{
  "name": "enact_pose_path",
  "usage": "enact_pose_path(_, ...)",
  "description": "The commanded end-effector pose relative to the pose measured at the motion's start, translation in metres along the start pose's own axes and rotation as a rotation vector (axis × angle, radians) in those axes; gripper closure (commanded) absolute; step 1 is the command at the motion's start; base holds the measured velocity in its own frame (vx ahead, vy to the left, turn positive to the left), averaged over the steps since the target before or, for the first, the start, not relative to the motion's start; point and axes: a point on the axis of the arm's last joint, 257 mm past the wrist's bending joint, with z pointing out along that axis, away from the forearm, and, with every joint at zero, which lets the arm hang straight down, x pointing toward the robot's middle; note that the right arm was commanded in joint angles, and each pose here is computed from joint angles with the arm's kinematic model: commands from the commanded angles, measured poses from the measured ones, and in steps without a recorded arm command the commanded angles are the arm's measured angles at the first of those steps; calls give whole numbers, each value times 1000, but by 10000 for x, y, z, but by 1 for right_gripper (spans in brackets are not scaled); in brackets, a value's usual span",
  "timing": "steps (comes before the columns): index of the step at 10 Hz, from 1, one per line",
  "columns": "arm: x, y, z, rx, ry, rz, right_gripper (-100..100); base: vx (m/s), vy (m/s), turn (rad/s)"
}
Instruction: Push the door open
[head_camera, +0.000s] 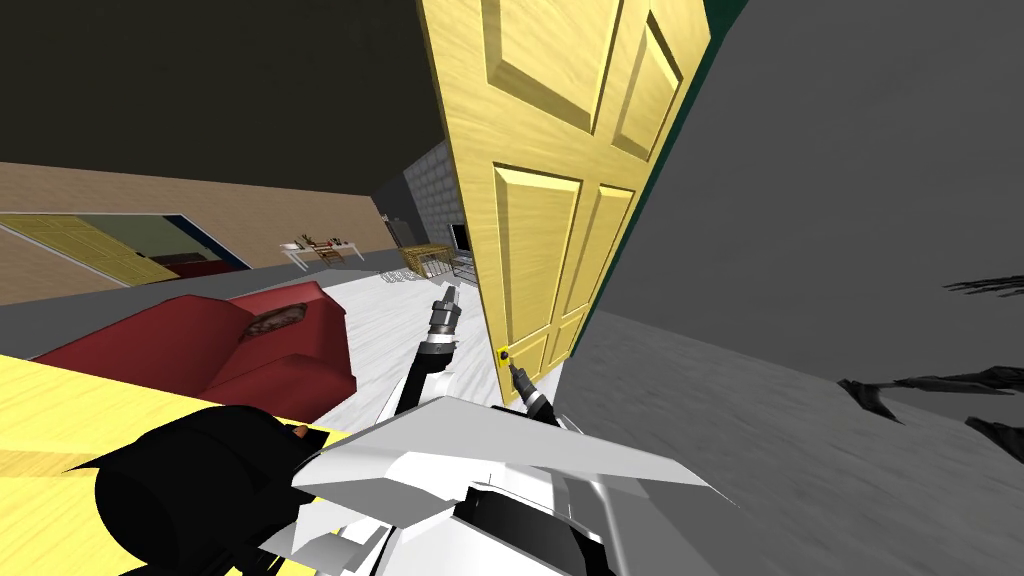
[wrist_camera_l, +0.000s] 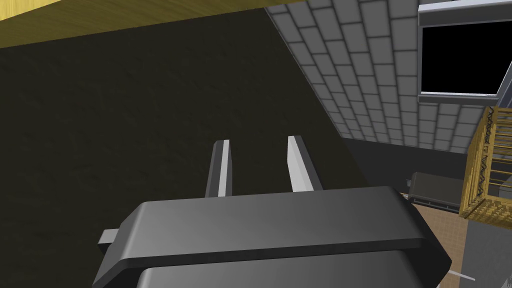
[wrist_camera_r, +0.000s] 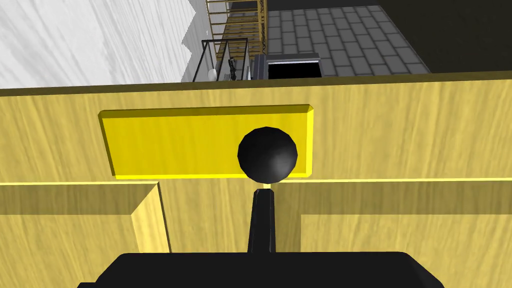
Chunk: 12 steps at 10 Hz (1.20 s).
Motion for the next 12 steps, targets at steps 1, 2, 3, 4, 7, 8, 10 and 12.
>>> enact_pose_path(1,-1,-3,-3,1,0,0,100,-22,-27,1)
enact_pose_path(2,-1,-3,-3,1,0,0,100,-14,-17,0)
enact_pose_path(3,-1,-3,-3,1,0,0,100,-6,-6,0)
enact_pose_path(4,-1,-3,-3,1,0,0,100,0,0,0)
enact_pose_path(7,-198,-18,-30,5,-53,-1,-100,-174,-9,-129)
enact_pose_path(8,-225,3,-7,-1,-69,5,-100,-163,-9,-98)
enact_pose_path(10,-252,-19,-40,5,-65,-4,-100,-7,40,10)
enact_pose_path(12,-278,-29,-52,6,-70,-8,-100,157,142,18)
